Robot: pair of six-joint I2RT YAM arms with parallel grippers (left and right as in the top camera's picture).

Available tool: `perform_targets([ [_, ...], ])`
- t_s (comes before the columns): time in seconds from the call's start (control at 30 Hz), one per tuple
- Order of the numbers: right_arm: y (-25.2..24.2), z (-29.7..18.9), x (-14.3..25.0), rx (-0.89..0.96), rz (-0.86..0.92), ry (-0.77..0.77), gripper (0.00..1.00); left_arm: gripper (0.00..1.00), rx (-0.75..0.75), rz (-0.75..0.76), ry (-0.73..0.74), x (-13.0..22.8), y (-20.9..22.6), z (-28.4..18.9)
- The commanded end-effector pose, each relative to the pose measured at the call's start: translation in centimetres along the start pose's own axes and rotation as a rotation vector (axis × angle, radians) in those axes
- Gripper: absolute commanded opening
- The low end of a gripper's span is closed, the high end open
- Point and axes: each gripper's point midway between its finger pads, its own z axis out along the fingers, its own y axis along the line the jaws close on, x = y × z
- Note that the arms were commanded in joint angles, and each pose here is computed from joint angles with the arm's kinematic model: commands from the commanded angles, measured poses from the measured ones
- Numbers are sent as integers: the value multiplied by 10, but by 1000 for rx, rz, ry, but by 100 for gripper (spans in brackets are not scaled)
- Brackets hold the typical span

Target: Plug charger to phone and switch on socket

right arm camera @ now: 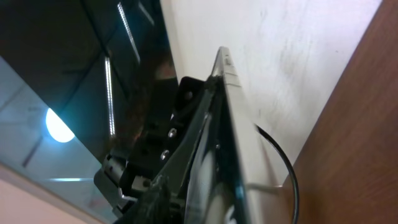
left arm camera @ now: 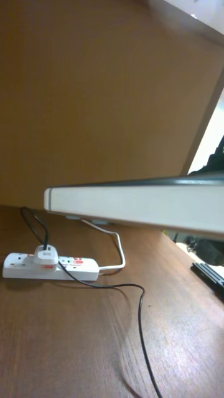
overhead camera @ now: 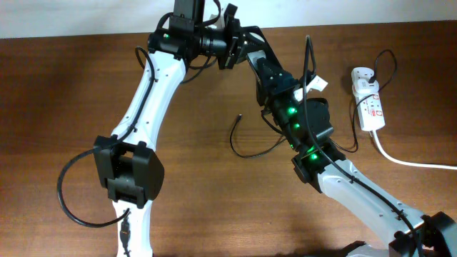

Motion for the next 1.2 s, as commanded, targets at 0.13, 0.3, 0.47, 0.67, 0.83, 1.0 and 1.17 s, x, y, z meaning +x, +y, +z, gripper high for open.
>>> perform_targets([
  [0.13, -13, 1, 6, 73, -20, 15, 97, 0, -27, 192, -79, -21, 5, -25],
  [0.3, -67, -9, 10, 293, -193, 77, 99, 0, -120, 222, -146, -46, 52, -95],
  [0.47, -110, -39, 61, 393, -490, 499, 99, 0, -180, 223, -186, -54, 86, -154],
  [0.67, -195, -114, 39, 787, -704, 703, 88, 0, -219, 245, -207, -52, 110, -198],
  [0.83, -194, -122, 31, 863, -756, 720, 65, 0, -227, 203, -292, -62, 124, -243],
  [1.0, -163, -78, 11, 1086, -877, 733, 55, 0, -230, 132, -310, -58, 134, -262],
  [1.17, -199, -26, 34, 1126, -824, 778, 37, 0, -231, 124, -276, -51, 133, -252],
])
